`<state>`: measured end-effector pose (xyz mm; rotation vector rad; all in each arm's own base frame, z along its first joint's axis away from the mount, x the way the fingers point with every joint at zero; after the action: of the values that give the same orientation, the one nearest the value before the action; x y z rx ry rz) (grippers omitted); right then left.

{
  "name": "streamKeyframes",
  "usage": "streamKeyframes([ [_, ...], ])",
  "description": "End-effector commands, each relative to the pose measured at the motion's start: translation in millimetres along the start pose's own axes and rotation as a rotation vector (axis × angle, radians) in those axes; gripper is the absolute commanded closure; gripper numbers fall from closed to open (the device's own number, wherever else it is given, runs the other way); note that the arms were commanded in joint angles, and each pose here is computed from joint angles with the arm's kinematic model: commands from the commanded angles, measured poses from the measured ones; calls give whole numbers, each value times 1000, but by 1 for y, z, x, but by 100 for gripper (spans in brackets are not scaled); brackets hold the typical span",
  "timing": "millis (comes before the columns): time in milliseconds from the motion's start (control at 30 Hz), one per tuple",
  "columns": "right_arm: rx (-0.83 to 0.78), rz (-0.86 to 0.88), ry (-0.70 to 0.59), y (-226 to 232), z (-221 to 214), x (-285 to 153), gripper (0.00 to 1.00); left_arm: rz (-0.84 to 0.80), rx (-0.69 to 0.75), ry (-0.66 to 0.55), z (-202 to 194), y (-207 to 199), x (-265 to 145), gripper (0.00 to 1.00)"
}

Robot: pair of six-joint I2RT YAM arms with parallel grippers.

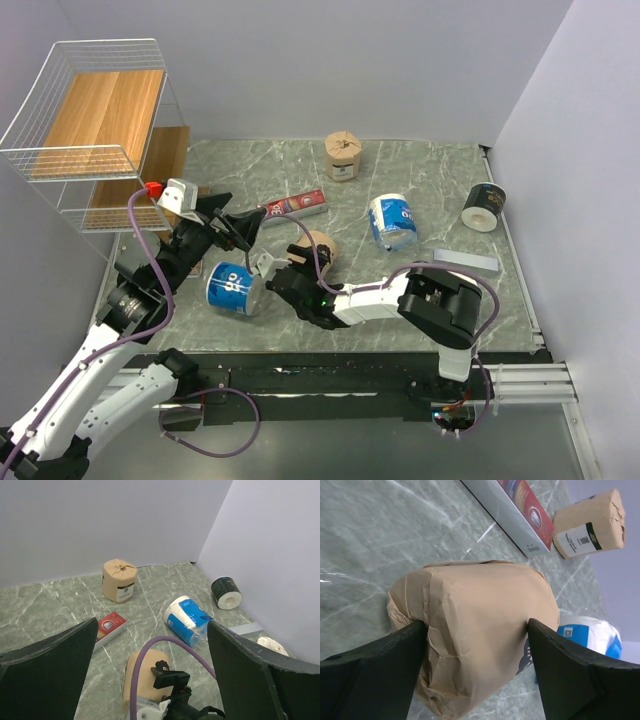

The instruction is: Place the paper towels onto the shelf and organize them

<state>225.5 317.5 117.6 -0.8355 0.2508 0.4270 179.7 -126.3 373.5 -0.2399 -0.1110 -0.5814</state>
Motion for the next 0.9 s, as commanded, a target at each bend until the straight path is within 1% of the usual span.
streamKeyframes([
  [0,23,-91,-8,-6,2,0,18,-5,14,-36,6,-1,2,3],
  [100,74,-109,-17,-13,6,-3,25,-5,14,-35,6,-1,2,4],
  [167,115,-117,-22,-18,8,-3,28,-4,14,-37,6,-1,2,4],
  [200,130,-116,-22,-23,11,-4,32,-4,14,-38,6,-1,2,4],
  [267,184,-105,-24,-30,13,-4,38,-3,14,-34,5,-1,2,4],
  [367,271,-93,-8,-42,14,-4,44,-3,16,-34,5,0,2,3],
  [433,357,-65,22,-48,10,-6,45,-5,16,-36,6,-1,1,4],
  [500,456,-2,25,-63,8,-7,46,-5,16,-36,6,-1,1,4],
  [533,542,23,29,-67,7,-8,46,-5,16,-36,5,-1,1,3],
  [567,596,95,23,-74,7,-13,47,-5,16,-36,5,-1,1,3],
  [633,764,121,65,-93,-8,-7,48,-4,16,-38,6,-1,1,4],
  [733,947,224,91,-115,-21,-7,49,-5,16,-36,5,-1,1,4],
  [800,1021,308,136,-126,-30,-5,48,-4,16,-35,5,0,2,3],
  [867,1073,353,188,-129,-35,-1,48,-3,16,-32,5,0,3,4],
])
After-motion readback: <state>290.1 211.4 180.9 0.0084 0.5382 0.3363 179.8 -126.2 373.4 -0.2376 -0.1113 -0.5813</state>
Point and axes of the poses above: each gripper's point midway between its finger pads, its own x axis out along the fingers, its own y axis along the line the jaws close on, z = x × y, the point moved 8 cm from there along -x, back along the fingers, and after that the axes turned 4 degrees about x, right-handed, at the moved point
